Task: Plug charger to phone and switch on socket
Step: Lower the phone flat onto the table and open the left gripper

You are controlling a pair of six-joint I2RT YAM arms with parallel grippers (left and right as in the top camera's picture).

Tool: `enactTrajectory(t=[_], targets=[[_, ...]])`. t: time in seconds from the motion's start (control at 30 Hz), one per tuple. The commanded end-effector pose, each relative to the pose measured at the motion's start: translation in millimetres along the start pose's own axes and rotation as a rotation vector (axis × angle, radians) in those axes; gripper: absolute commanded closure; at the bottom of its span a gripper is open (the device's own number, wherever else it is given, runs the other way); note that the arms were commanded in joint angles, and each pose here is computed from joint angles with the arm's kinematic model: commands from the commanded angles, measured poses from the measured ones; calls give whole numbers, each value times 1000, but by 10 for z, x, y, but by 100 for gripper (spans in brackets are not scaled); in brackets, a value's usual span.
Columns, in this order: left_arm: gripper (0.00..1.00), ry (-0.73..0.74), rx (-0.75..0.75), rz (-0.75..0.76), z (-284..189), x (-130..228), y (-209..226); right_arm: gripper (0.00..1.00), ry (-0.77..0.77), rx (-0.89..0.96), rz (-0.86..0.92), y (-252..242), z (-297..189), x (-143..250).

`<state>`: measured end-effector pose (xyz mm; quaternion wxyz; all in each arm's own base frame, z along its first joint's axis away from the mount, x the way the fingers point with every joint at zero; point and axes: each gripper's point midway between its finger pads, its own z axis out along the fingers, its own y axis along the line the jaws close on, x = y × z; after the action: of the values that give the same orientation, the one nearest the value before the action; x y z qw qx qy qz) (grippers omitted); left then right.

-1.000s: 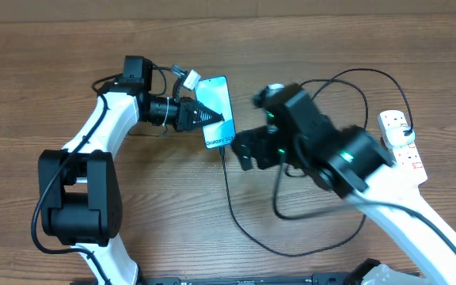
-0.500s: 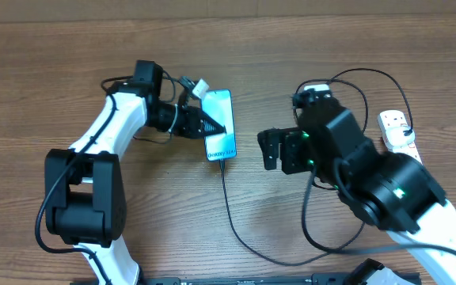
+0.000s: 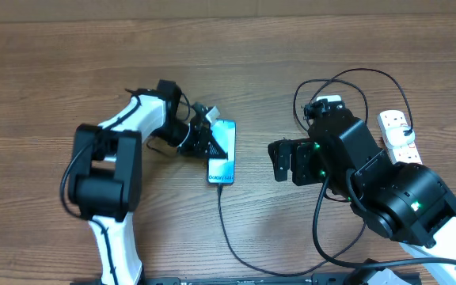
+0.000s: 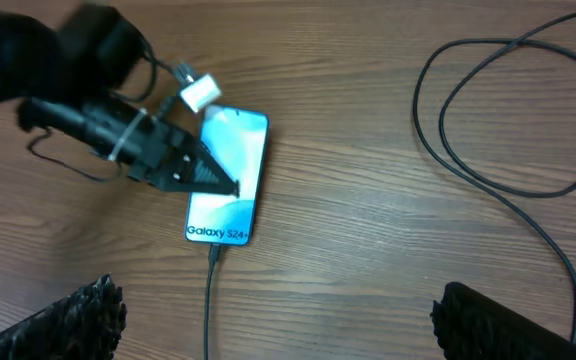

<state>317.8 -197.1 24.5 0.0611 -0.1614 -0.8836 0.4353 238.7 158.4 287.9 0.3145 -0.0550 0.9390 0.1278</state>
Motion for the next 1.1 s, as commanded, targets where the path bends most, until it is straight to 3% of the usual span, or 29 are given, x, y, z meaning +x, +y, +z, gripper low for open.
enactTrajectory(t=[0.0, 0.1, 0.27, 0.47, 0.67, 0.83, 1.07], targets=[[96, 29, 23, -84, 84, 70, 125, 0, -41, 3, 18, -24, -82, -87], [96, 54, -13, -114, 128, 121, 239, 0, -42, 3, 18, -22, -82, -89], [92, 97, -201, -206, 91, 227, 550, 0, -42, 3, 18, -21, -80, -90], [89, 98, -232, -200, 80, 228, 603, 0, -35, 6, 17, -20, -55, -85], [77, 98, -242, -200, 77, 226, 623, 0, -22, 14, 15, -24, -12, -64], [68, 95, -439, -300, -33, 270, 930, 0, -4, 23, 12, -18, 54, -54], [54, 51, -589, -389, -151, 246, 1155, 0, 20, 36, 8, -15, 138, -36]])
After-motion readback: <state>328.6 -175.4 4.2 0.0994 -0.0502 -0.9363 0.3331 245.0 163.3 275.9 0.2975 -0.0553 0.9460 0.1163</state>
